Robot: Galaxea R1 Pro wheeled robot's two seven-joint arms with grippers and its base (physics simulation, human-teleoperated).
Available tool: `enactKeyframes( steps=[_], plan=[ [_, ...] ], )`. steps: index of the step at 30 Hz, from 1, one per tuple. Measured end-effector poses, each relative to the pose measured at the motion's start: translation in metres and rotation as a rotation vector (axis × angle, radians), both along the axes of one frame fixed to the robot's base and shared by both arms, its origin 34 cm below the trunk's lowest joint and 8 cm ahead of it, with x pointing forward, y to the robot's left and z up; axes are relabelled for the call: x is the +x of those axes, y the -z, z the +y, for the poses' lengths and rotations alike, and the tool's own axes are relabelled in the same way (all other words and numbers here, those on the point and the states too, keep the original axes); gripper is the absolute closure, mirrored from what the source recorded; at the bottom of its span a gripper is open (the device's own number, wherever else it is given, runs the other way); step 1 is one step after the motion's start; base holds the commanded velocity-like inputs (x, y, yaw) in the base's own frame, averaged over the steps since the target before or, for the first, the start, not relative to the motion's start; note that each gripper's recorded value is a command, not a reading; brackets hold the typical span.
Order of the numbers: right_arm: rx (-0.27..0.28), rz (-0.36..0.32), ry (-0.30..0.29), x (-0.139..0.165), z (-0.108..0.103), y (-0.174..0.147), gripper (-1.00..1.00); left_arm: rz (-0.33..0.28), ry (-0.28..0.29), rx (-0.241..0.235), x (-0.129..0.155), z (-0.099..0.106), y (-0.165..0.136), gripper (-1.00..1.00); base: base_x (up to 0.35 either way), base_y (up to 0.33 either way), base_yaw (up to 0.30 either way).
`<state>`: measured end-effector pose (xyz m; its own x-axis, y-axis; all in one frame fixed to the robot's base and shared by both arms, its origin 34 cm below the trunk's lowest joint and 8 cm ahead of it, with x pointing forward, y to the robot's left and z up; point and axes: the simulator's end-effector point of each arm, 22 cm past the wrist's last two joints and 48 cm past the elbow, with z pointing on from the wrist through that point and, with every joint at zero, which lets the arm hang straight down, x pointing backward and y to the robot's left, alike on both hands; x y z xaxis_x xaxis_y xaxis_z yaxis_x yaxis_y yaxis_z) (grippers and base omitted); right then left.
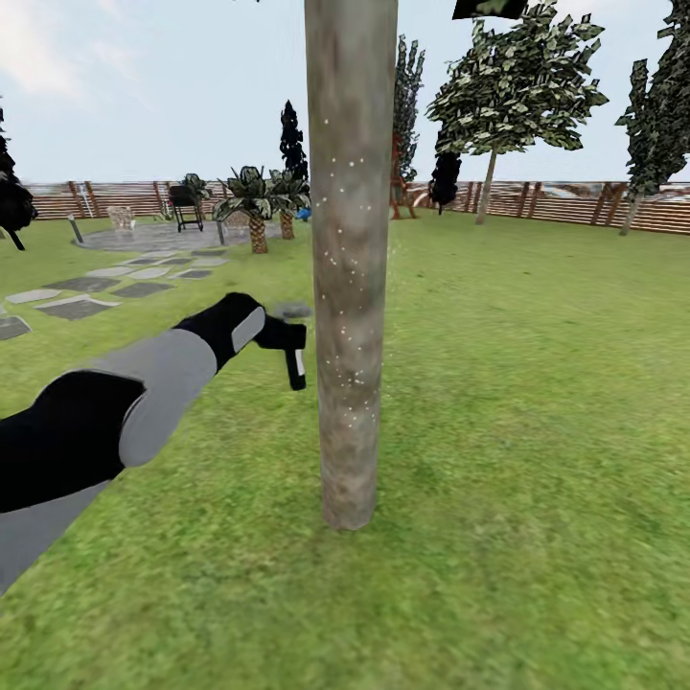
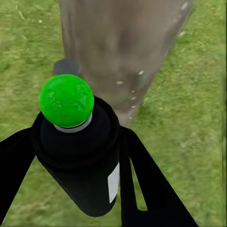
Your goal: In the garden, pick up the pesticide atomizer on the floor and spray pesticide onto both trees until each tree trunk is fully covered.
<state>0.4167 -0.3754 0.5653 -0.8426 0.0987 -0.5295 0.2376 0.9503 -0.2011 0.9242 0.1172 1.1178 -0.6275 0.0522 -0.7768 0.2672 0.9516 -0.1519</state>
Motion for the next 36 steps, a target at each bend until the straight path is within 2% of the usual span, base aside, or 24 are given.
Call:
enactKeyframes(
  steps=[1, 3, 5, 6, 7, 10, 12, 14, 16, 24, 32, 34, 36],
  plan=[
    [0.000, 0.000, 0.000, 0.000, 0.000, 0.000, -1.00, 0.013, 0.025, -0.012, -0.007, -0.019, 0.018, 1.00, 0.000, 0.000, 0.000],
    [0.000, 0.000, 0.000, 0.000, 0.000, 0.000, -1.00, 0.001, 0.043, -0.019, -0.012, -0.033, 0.046, 1.00, 0.000, 0.000, 0.000],
    [0.000, 0.000, 0.001, 0.000, 0.000, 0.000, -1.00, -0.010, 0.044, -0.029, -0.018, -0.036, 0.077, 1.00, 0.000, 0.000, 0.000],
    [-0.001, 0.000, 0.003, 0.000, -0.001, 0.000, -1.00, -0.016, 0.040, -0.045, -0.026, -0.039, 0.106, 1.00, 0.000, 0.000, 0.000],
    [-0.002, 0.000, 0.002, 0.000, -0.001, 0.000, -1.00, -0.016, 0.041, -0.038, -0.034, -0.038, 0.134, 1.00, 0.000, 0.000, 0.000],
    [-0.002, -0.001, 0.003, 0.000, -0.001, 0.000, -1.00, -0.029, 0.032, -0.057, -0.055, -0.039, 0.184, 1.00, 0.000, 0.000, 0.000],
    [-0.004, 0.001, 0.003, -0.001, -0.003, 0.000, -1.00, 0.031, 0.022, -0.063, -0.095, -0.037, 0.253, 1.00, 0.000, 0.000, 0.000],
    [-0.005, 0.001, 0.003, -0.001, -0.004, 0.000, -1.00, 0.032, 0.013, -0.074, -0.110, -0.037, 0.275, 1.00, -0.041, 0.000, 0.000],
    [-0.006, 0.003, 0.003, -0.001, -0.005, 0.000, -1.00, 0.078, -0.005, -0.074, -0.162, -0.028, 0.343, 1.00, -0.247, 0.000, 0.000],
    [-0.006, 0.004, 0.004, -0.002, -0.005, 0.000, -1.00, 0.084, -0.014, -0.084, -0.195, -0.028, 0.374, 1.00, -0.328, -0.012, 0.000],
    [-0.011, 0.000, 0.007, -0.001, -0.006, -0.001, -1.00, 0.089, 0.008, -0.100, -0.202, -0.047, 0.375, 1.00, -0.281, -0.162, 0.000],
    [-0.014, -0.004, 0.007, 0.000, -0.008, -0.002, -1.00, 0.099, 0.011, -0.097, -0.209, -0.047, 0.381, 1.00, -0.255, -0.052, 0.000],
    [-0.027, -0.012, 0.009, 0.004, -0.018, -0.005, -1.00, 0.099, 0.047, -0.062, -0.216, -0.048, 0.387, 1.00, -0.110, -0.021, 0.000]
  ],
)
